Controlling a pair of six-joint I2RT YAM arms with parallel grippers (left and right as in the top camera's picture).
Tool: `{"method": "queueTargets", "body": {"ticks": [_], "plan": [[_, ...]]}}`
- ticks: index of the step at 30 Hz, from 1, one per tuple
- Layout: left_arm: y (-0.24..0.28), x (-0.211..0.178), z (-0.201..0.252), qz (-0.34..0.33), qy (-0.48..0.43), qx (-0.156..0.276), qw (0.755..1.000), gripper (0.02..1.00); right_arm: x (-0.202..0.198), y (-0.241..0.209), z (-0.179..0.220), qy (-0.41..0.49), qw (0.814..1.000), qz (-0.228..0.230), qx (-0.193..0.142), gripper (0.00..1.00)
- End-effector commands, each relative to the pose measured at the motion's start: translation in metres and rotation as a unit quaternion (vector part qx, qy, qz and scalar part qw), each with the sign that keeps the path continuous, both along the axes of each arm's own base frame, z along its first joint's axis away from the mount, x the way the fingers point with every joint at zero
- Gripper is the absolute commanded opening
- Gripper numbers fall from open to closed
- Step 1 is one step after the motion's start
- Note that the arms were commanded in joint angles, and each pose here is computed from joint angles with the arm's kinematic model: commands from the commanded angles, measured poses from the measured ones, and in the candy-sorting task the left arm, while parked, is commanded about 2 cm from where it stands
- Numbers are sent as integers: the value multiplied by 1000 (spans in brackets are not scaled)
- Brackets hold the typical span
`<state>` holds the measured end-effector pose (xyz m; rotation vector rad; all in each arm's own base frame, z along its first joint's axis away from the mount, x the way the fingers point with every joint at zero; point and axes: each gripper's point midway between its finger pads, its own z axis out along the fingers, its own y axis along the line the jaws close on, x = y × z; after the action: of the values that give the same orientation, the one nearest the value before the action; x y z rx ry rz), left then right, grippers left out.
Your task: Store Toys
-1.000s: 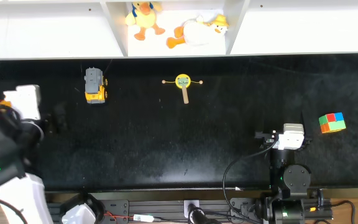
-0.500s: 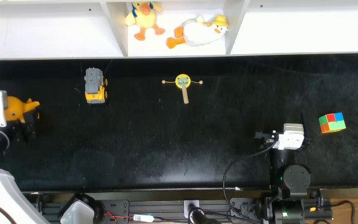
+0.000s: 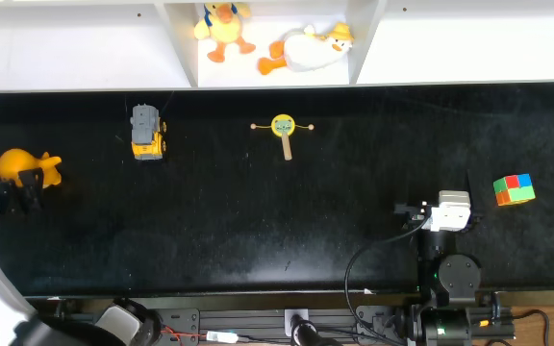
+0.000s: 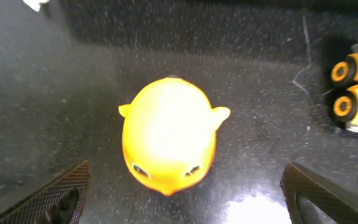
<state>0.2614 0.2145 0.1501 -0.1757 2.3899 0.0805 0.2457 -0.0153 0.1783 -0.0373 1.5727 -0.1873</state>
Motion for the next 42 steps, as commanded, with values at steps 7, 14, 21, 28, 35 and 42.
{"method": "queueTargets", "body": {"ticks": [7, 14, 21, 28, 35, 42], "plan": [[16, 10, -29, -6, 19, -17, 1000, 581, 0, 0, -4, 0, 1000, 1, 2, 996], [22, 15, -24, -1, 5, -9, 1000, 148, 0, 0, -4, 0, 1000, 1, 2, 993], [16, 10, 19, 55, -42, -16, 997, 36, 0, 0, -4, 0, 1000, 1, 2, 993], [-13, 14, 76, 84, -118, -27, 989, 71, 0, 0, -4, 0, 1000, 1, 2, 996], [-47, 53, 87, 69, -131, -15, 989, 73, 0, 0, -4, 0, 1000, 1, 2, 993], [-59, 82, 99, 104, -149, 26, 983, 91, 0, 0, -4, 0, 1000, 1, 2, 996]]}}
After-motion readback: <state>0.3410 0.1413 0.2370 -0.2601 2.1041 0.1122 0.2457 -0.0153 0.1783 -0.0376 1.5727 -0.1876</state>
